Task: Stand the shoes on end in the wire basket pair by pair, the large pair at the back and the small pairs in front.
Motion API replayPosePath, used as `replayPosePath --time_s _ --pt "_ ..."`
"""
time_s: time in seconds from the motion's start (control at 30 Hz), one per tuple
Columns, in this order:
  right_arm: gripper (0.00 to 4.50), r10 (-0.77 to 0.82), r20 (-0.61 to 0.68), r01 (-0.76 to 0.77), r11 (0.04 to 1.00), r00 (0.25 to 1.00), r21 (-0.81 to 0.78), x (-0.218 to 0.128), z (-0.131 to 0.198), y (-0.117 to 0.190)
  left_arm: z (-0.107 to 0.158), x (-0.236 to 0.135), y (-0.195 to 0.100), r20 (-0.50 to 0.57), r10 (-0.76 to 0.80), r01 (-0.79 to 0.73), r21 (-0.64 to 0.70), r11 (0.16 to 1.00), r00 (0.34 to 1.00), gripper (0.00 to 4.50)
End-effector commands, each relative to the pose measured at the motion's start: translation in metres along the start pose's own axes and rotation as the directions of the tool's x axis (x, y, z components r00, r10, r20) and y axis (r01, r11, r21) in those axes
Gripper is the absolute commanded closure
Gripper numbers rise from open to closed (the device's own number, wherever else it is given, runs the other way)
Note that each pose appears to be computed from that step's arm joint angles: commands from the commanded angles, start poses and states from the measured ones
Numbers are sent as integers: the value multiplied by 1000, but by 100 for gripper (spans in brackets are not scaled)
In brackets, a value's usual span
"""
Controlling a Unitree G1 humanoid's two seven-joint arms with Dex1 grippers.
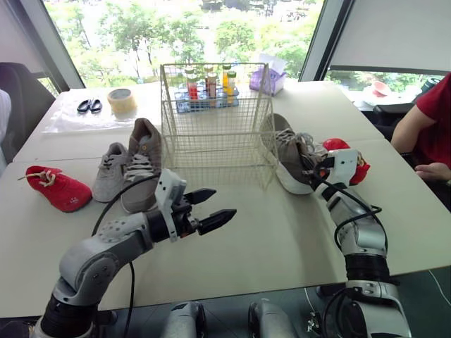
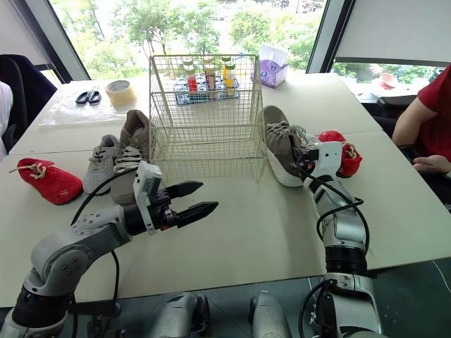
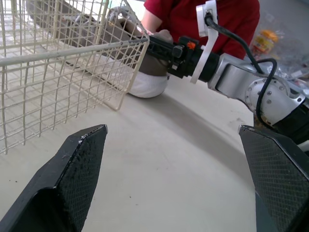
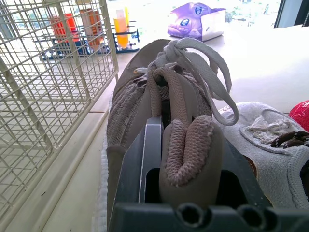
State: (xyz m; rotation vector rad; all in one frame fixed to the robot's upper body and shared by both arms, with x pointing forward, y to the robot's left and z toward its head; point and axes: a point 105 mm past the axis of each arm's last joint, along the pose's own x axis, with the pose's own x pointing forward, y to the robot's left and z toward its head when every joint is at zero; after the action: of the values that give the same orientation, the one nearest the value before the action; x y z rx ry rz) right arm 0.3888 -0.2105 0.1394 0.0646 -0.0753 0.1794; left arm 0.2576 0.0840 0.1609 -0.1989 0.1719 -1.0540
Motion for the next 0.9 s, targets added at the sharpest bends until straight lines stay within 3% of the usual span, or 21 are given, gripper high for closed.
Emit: replayPosePath --time_s 0.03,0.1,0.17,0.33,0.47,0.53,0.63,0.7,0.77,0.9 --pt "386 22 216 -14 999 976 -38 5 70 11 19 -15 -5 3 -69 69 13 998 998 0" --pt "386 34 290 -16 998 957 -64 5 99 14 26 -24 -2 -4 -82 82 4 997 997 0" --pt "386 61 405 1 989 912 -150 1 152 12 50 -37 5 21 -108 109 -9 994 994 0" --pt "386 170 562 56 931 810 -362 -21 245 11 127 -56 19 215 -156 163 -14 987 964 0" --pt "386 317 579 44 851 751 -523 -38 287 25 175 -70 42 370 -86 92 3 996 925 0" --pt "386 497 507 -29 734 705 -678 -55 310 46 217 -82 56 475 -70 61 34 998 877 0" --pt "386 677 387 -157 595 626 -788 -75 324 77 263 -91 65 568 -79 47 71 996 819 0" --pt "386 751 306 -234 518 586 -823 -78 319 98 284 -92 63 615 -130 114 66 991 778 0" --pt "386 795 229 -270 437 561 -858 -79 311 112 290 -84 60 599 -177 150 95 984 781 0" --pt "386 833 193 -293 385 518 -875 -81 307 124 290 -70 64 550 -187 146 116 982 814 0"
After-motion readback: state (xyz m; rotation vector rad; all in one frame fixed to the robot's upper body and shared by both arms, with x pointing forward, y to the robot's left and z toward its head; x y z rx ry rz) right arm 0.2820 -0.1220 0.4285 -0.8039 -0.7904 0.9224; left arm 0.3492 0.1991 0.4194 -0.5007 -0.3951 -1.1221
